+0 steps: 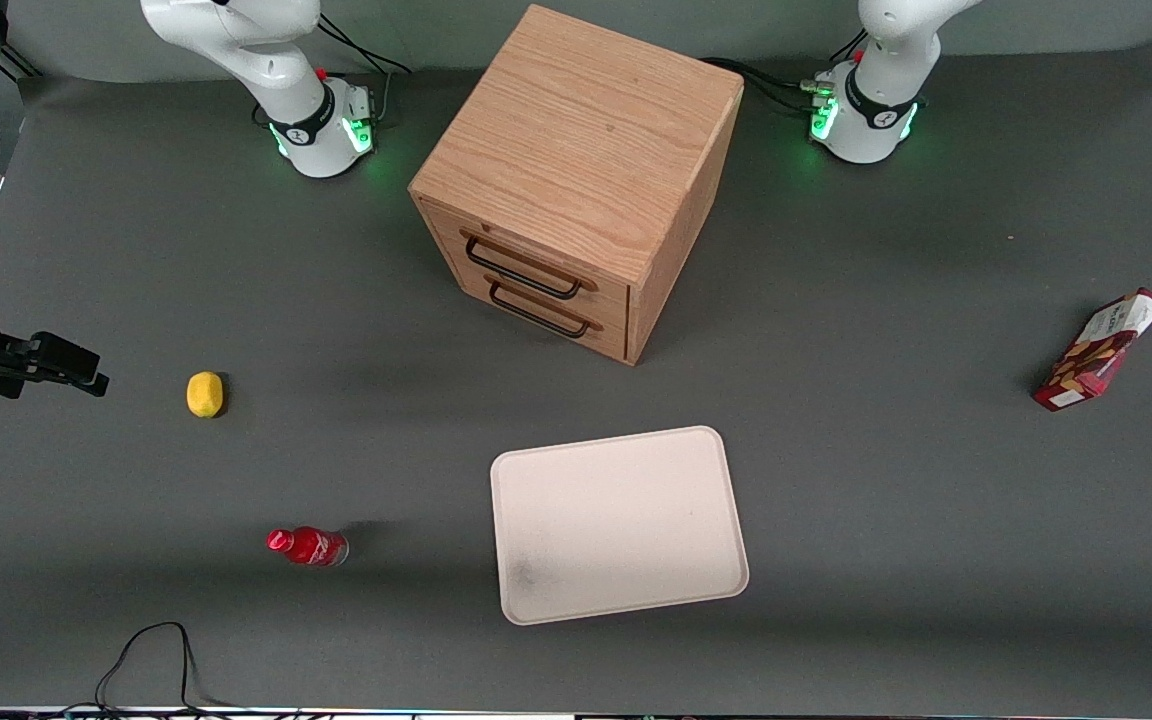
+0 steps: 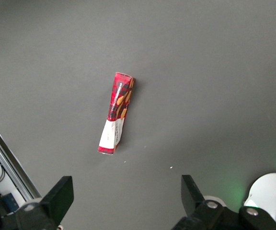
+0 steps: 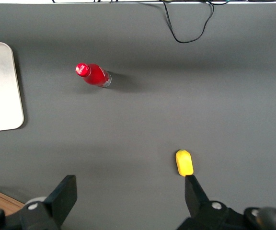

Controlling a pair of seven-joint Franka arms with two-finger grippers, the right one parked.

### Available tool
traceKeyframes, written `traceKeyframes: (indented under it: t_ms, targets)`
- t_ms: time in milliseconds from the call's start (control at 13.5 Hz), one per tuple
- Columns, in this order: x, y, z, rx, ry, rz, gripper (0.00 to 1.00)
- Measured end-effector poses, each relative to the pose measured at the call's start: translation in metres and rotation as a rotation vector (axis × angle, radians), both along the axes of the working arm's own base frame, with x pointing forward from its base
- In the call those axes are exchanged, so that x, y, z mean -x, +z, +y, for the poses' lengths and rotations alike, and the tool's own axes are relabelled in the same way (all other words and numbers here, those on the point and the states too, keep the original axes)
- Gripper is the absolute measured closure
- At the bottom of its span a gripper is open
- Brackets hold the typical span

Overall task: Place red cookie box on tray
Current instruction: 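Align the left gripper with the cookie box and lower toward it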

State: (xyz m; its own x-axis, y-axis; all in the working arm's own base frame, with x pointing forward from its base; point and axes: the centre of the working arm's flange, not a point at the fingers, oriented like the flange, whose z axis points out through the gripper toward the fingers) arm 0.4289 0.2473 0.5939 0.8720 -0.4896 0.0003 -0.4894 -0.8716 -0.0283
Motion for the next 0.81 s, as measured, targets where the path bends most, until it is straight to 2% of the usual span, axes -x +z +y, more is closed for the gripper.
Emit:
traceKeyframes:
  t_ms: [222,443,813]
  targets:
    - [-0.001,-0.01,0.009,-0.006,-0.091,-0.005,0.0]
    - [0.0,-0.021,0.022,0.002,-0.095,0.006,0.0]
    - [0.013,-0.027,0.051,0.006,-0.085,0.0,0.0]
